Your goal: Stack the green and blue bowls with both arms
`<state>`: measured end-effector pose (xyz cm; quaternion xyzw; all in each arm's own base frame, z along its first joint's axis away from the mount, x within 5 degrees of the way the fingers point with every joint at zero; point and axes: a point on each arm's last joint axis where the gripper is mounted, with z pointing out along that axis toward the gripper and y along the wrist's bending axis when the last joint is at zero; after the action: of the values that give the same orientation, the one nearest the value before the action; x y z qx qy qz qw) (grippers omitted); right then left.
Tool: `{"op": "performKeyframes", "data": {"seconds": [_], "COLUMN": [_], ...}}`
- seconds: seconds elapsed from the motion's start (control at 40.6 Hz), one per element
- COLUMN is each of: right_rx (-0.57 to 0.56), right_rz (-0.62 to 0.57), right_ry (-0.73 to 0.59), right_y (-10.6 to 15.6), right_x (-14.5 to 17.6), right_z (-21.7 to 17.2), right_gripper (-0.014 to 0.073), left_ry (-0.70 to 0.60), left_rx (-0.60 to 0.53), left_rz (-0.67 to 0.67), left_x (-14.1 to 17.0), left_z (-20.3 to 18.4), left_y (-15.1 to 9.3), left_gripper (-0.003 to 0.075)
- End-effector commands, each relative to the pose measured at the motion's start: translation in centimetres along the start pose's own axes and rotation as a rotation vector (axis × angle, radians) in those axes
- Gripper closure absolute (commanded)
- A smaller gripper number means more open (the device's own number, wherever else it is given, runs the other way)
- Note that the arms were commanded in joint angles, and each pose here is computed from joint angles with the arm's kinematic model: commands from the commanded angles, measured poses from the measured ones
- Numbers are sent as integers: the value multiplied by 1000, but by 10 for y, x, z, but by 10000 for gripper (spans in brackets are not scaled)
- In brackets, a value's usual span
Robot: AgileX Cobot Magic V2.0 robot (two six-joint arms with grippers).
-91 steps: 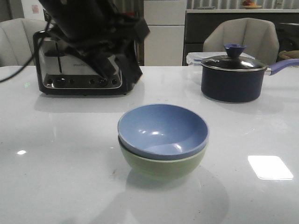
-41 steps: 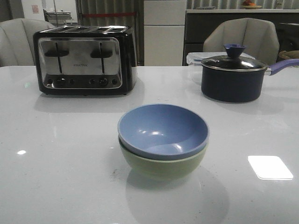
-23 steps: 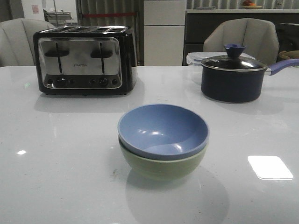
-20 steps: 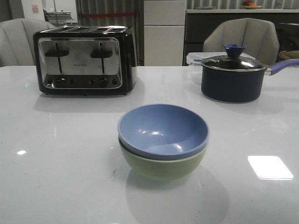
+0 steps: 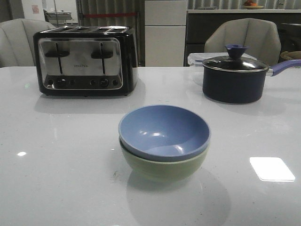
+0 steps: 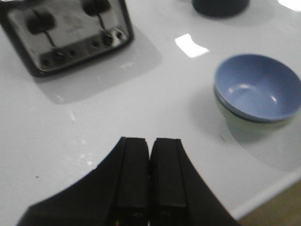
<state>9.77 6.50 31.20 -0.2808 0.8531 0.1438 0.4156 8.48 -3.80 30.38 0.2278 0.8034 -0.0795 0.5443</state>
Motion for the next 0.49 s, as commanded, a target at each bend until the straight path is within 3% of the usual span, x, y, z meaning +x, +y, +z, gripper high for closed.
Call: {"op": "performKeyframes", "data": {"seconds": [0.0,0.197,0.467], "right_rx": [12,12,12], "right_rz": [-10,-10,-10], "right_ry": [-87,-87,-87], "right_y": [-1,-1,-1], "right_x": [-12,-12,-12], "right_z": [-5,-5,-5], "right_gripper": [538,538,538], "left_ry": [-222,-381,-452], "left_rx": [-118,-287,-348], "left_rz": [-29,-90,-219], "left_x": [-2,40,85], "left_z": [-13,-25,-10], "left_y": [8,8,6], "left_gripper": [627,627,627]}}
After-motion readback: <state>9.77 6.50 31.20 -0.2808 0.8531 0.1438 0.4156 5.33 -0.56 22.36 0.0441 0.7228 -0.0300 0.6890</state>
